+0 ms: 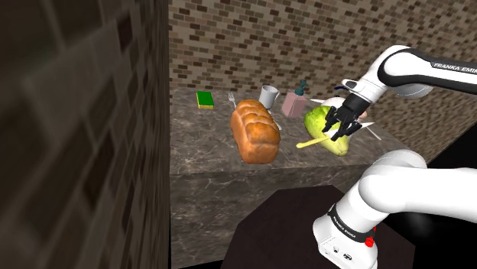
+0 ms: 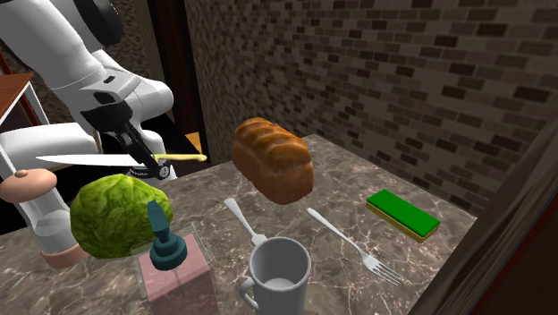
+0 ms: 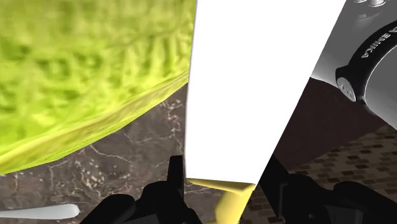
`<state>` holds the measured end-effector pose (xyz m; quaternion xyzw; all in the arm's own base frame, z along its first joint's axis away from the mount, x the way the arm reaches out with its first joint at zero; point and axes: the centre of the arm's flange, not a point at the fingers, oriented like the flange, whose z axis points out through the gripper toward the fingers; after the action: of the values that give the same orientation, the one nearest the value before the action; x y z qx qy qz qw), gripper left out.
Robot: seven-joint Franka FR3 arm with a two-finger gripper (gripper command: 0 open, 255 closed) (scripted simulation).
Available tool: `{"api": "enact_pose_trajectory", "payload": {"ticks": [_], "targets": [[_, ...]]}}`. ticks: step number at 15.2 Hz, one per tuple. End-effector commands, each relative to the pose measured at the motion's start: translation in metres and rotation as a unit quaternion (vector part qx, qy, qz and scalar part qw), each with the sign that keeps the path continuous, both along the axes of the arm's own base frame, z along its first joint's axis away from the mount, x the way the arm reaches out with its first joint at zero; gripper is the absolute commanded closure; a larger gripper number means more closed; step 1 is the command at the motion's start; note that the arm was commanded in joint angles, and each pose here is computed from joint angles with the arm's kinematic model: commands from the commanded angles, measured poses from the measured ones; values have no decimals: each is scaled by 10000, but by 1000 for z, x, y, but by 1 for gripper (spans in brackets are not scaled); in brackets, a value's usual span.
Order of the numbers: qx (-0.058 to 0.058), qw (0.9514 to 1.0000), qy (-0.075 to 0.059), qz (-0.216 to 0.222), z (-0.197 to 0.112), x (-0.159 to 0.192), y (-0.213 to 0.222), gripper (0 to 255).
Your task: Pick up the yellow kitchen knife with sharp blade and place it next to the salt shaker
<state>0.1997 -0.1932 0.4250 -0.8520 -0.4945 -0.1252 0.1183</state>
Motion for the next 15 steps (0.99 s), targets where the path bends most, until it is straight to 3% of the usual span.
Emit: {"api": "enact_pose_trajectory", "payload": {"ticks": [1, 15], "targets": [[-1, 10000, -2, 1, -12, 0, -1, 255], [-1, 10000, -2, 1, -85, 0, -1, 255]]}}
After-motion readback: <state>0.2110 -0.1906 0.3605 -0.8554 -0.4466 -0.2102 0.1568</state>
